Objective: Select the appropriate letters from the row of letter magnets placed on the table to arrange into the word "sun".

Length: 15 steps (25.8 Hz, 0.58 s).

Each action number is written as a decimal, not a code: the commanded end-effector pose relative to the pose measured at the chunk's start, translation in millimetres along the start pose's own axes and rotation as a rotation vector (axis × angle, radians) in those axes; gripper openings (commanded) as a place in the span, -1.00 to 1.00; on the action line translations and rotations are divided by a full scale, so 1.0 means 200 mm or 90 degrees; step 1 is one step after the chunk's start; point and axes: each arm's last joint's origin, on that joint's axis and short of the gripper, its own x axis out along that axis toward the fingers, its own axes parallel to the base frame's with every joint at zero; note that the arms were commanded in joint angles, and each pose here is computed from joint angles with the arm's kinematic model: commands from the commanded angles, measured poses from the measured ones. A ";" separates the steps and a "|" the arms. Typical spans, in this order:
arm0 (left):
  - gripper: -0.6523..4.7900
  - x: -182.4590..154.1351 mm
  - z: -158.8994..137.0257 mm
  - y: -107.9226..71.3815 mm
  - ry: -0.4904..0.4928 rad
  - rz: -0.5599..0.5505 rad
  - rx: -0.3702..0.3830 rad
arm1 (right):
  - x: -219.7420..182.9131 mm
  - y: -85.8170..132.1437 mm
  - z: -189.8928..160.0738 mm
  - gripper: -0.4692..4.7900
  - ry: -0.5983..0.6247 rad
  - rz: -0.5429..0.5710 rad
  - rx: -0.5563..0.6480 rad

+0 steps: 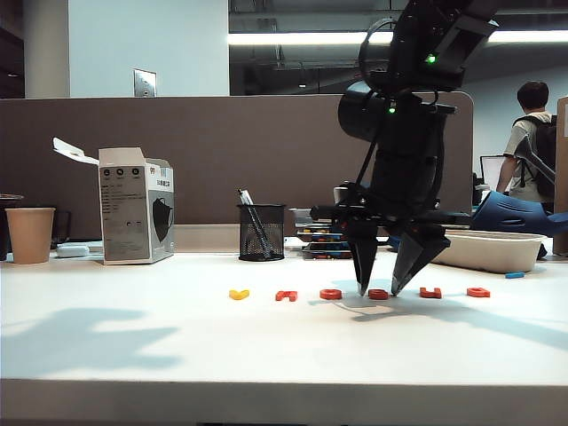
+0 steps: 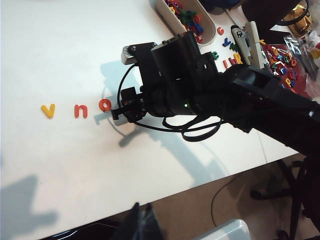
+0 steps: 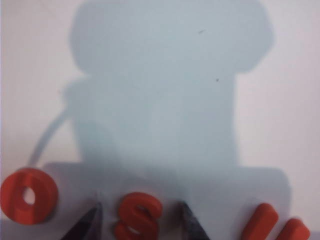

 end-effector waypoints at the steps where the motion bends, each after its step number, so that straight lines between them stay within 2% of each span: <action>1: -0.78 -0.01 0.00 0.00 -0.006 -0.003 0.005 | 0.05 0.00 -0.04 -0.07 0.044 -0.003 -0.001; 5: -0.78 -0.01 0.00 0.00 -0.006 -0.003 0.005 | 0.05 0.01 -0.05 -0.08 0.055 -0.007 -0.005; 6: -0.78 -0.01 0.00 0.00 -0.006 -0.003 0.005 | 0.05 0.01 -0.06 -0.14 0.058 -0.007 -0.005; 7: -0.78 -0.01 0.00 0.00 -0.006 -0.003 0.005 | 0.05 0.01 -0.06 -0.32 0.059 -0.006 -0.005; 15: -0.78 -0.01 0.00 0.00 -0.006 -0.003 0.005 | 0.05 0.02 -0.06 -0.43 0.059 -0.005 -0.008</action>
